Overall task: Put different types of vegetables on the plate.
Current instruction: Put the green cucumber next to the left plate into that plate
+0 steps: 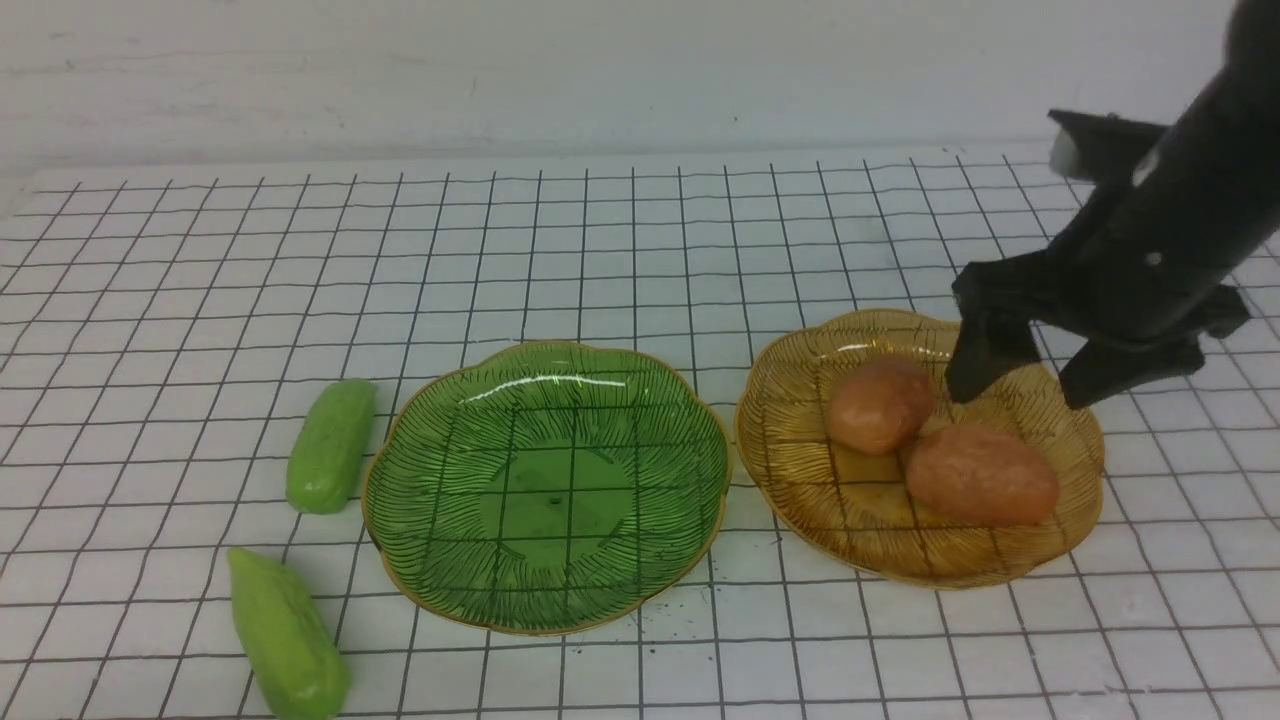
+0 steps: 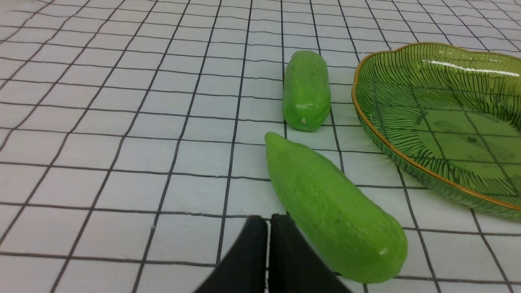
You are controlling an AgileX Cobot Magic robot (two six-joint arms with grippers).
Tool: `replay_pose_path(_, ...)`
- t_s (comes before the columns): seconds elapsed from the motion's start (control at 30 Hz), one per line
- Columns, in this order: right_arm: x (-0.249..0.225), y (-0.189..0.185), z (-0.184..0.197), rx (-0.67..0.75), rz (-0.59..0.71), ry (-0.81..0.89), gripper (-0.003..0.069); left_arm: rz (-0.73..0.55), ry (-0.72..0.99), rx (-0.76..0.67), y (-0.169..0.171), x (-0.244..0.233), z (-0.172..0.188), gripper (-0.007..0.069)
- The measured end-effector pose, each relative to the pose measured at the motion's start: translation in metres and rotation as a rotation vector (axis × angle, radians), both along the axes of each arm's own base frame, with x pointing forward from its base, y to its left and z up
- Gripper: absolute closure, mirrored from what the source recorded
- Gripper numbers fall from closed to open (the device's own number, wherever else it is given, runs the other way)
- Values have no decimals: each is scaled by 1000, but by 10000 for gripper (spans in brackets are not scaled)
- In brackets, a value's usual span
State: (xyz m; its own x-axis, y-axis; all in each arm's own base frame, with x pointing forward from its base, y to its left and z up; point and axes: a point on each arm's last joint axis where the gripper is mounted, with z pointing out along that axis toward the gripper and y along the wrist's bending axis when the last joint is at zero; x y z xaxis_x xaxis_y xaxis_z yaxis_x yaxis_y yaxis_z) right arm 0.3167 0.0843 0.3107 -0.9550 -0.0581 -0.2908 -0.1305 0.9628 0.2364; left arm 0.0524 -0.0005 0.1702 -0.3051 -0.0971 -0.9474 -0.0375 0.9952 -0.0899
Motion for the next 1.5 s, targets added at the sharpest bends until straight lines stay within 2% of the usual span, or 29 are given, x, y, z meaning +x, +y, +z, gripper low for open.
replay_pose_path(0.17,-62,-11,31,18,53,-100,255,0,0,0,0,0,0,633)
replay_pose_path(0.2,-85,-16,37,20,64,-133,314,0,0,0,0,0,0,633)
replay_pose_path(0.27,-100,-19,41,18,71,-155,352,0,0,0,0,0,0,633)
replay_pose_path(0.3,-129,-26,46,7,79,-208,423,0,0,0,0,0,0,633)
replay_pose_path(0.33,-132,-27,46,7,79,-208,431,0,0,0,0,0,0,633)
replay_pose_path(0.43,-182,-42,57,-33,85,-348,564,0,0,0,0,0,0,633)
replay_pose_path(0.5,-197,-46,60,-41,85,-392,592,0,0,0,0,0,0,633)
replay_pose_path(0.53,-220,-53,63,-51,85,-474,632,0,0,0,0,0,0,633)
replay_pose_path(0.57,-226,-54,64,-50,83,-497,640,0,0,0,0,0,0,633)
replay_pose_path(0.63,-263,-63,66,-32,66,-678,664,0,0,0,0,0,0,633)
replay_pose_path(0.67,-268,-64,66,-27,63,-708,667,0,0,0,0,0,0,633)
replay_pose_path(0.8,-317,-75,59,14,31,-996,671,1,-3,-40,-1,0,0,633)
replay_pose_path(0.93,-337,-81,37,41,-4,-1185,673,14,-16,-309,-7,1,2,633)
replay_pose_path(0.97,-335,-81,30,38,-14,-1222,673,21,-25,-433,-10,1,4,633)
replay_pose_path(1.1,-314,-80,2,2,-36,-1265,673,37,-72,-744,-14,2,11,633)
replay_pose_path(1.27,-288,-76,-32,-22,-32,-1195,673,51,-123,-920,-14,3,18,633)
replay_pose_path(1.37,-280,-75,-46,-47,-26,-1170,673,5,-90,-951,-19,0,26,633)
replay_pose_path(1.5,-278,-75,-45,-47,-30,-1196,673,-145,-60,-831,-30,-10,67,633)
